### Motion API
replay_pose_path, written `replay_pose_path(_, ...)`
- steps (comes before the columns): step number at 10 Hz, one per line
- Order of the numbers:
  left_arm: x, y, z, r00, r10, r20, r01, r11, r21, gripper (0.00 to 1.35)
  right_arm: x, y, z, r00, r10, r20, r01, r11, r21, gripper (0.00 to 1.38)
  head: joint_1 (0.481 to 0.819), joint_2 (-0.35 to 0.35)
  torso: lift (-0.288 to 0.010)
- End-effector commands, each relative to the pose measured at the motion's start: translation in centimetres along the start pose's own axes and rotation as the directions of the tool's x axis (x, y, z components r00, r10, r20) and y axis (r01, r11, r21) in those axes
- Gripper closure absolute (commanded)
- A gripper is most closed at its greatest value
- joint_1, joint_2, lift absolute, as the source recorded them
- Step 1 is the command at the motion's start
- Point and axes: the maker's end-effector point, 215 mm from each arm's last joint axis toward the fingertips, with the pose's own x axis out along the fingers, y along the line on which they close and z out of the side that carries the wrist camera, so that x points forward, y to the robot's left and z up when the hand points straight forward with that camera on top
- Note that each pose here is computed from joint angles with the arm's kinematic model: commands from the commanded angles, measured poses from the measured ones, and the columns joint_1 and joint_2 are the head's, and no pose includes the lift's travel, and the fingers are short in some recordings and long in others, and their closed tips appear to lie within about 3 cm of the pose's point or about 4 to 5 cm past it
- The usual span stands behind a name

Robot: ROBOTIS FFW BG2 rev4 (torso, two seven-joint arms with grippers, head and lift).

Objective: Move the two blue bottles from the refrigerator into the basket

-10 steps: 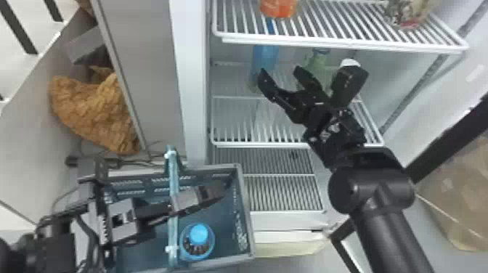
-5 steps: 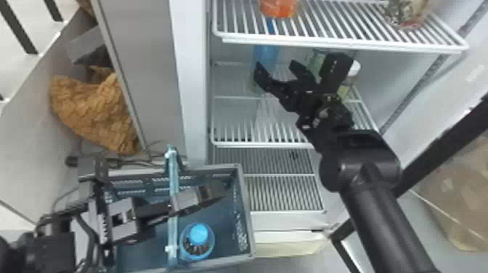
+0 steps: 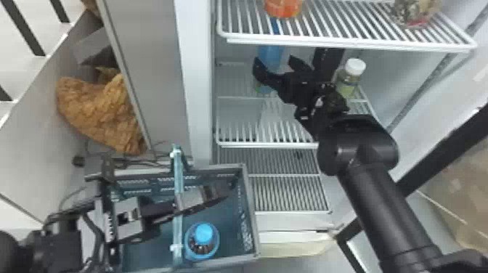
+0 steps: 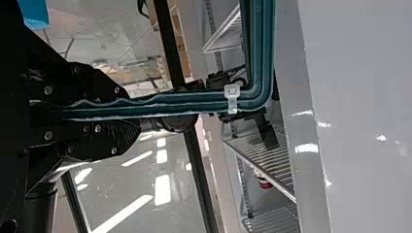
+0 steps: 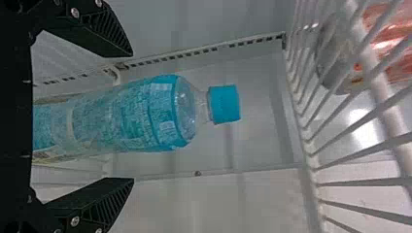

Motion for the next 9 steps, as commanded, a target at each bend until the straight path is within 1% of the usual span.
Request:
replay_pose_path(1, 0.0, 0.0, 0.1, 1.0, -0.001, 0.0, 0.001, 1.0, 0.001, 1.2, 0.6, 0.0, -0.5, 1.0, 0.001, -0.021, -0.001, 1.0, -0.006, 0.16, 0.695, -0.098, -0.22)
replay_pose_path(2, 0.0, -0.2, 0.1, 1.0, -0.003, -0.001, 0.003, 1.0, 0.004, 1.2, 1.2, 0.0, -0.2, 1.0, 0.002, -0.03, -0.002, 1.0, -0.019, 0.25, 0.695, -0.097, -0.22)
replay_pose_path(3, 0.0, -0.2, 0.2, 1.0, -0.001, -0.001, 0.001, 1.0, 0.006, 1.2, 1.8, -0.2, 0.3, 0.999, 0.004, -0.037, -0.005, 1.0, -0.03, 0.47, 0.695, -0.095, -0.22)
replay_pose_path(4, 0.0, -0.1, 0.2, 1.0, -0.004, -0.001, 0.004, 1.0, 0.004, 1.2, 2.0, 0.0, 0.4, 0.999, 0.009, -0.04, -0.011, 0.999, -0.041, 0.89, 0.695, -0.092, -0.22)
replay_pose_path(5, 0.0, -0.1, 0.1, 1.0, -0.005, 0.0, 0.005, 1.0, 0.001, 1.2, 1.8, -0.3, -0.5, 0.999, 0.005, -0.053, -0.006, 1.0, -0.009, 1.21, 0.695, -0.09, -0.22)
replay_pose_path(7, 0.0, -0.2, 0.2, 1.0, -0.006, -0.001, 0.006, 1.0, 0.004, 1.2, 1.5, -0.1, -1.5, 0.996, 0.007, -0.085, -0.007, 1.0, -0.008, 1.26, 0.695, -0.091, -0.22)
replay_pose_path(8, 0.1, -0.3, 0.2, 1.0, -0.007, -0.003, 0.007, 1.0, 0.005, 1.2, 1.1, -0.1, -1.8, 0.996, 0.007, -0.083, -0.006, 1.0, 0.008, 1.27, 0.695, -0.091, -0.22)
replay_pose_path(9, 0.1, -0.3, 0.2, 1.0, -0.007, -0.003, 0.007, 1.0, 0.005, 1.2, 0.5, 0.2, -1.3, 0.998, 0.017, -0.064, -0.016, 1.0, 0.014, 1.27, 0.695, -0.091, -0.22)
